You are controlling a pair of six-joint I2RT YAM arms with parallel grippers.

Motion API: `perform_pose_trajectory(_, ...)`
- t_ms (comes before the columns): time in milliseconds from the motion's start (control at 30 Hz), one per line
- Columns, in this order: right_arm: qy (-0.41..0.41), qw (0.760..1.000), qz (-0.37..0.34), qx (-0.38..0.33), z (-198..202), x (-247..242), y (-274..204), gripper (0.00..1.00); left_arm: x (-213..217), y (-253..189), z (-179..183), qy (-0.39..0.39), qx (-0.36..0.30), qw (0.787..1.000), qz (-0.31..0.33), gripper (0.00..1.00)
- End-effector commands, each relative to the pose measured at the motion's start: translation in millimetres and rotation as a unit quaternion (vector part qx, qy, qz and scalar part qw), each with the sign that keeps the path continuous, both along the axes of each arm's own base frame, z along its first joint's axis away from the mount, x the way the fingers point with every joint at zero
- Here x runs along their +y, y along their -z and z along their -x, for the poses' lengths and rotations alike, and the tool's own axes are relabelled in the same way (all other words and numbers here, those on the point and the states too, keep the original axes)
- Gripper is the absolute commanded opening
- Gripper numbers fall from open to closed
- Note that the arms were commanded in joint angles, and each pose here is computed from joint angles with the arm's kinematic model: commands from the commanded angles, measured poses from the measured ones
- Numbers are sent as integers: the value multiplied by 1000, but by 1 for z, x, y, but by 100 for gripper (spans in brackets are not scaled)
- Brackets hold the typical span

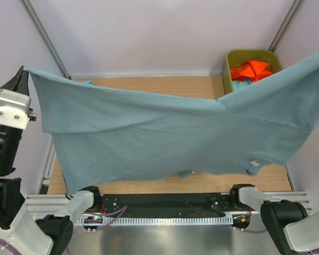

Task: Fold and stack the t-shirts
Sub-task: Flatten the tshirt out

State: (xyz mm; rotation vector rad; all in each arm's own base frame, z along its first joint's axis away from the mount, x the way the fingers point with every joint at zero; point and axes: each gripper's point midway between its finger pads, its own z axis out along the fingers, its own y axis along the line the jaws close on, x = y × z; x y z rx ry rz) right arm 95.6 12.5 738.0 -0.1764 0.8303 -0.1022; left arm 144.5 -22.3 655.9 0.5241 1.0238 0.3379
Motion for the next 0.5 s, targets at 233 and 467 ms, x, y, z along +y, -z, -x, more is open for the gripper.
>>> perform_pose_trajectory(233, -1, 995, 28, 98, -187, 7, 41, 1, 2, 67, -131, -25, 111, 993, -10, 0)
perform_pose_trajectory(467, -35, 965, 73, 248, -320, 23, 175, 1, -11, 165, -214, 1, 237, 971, -11, 0)
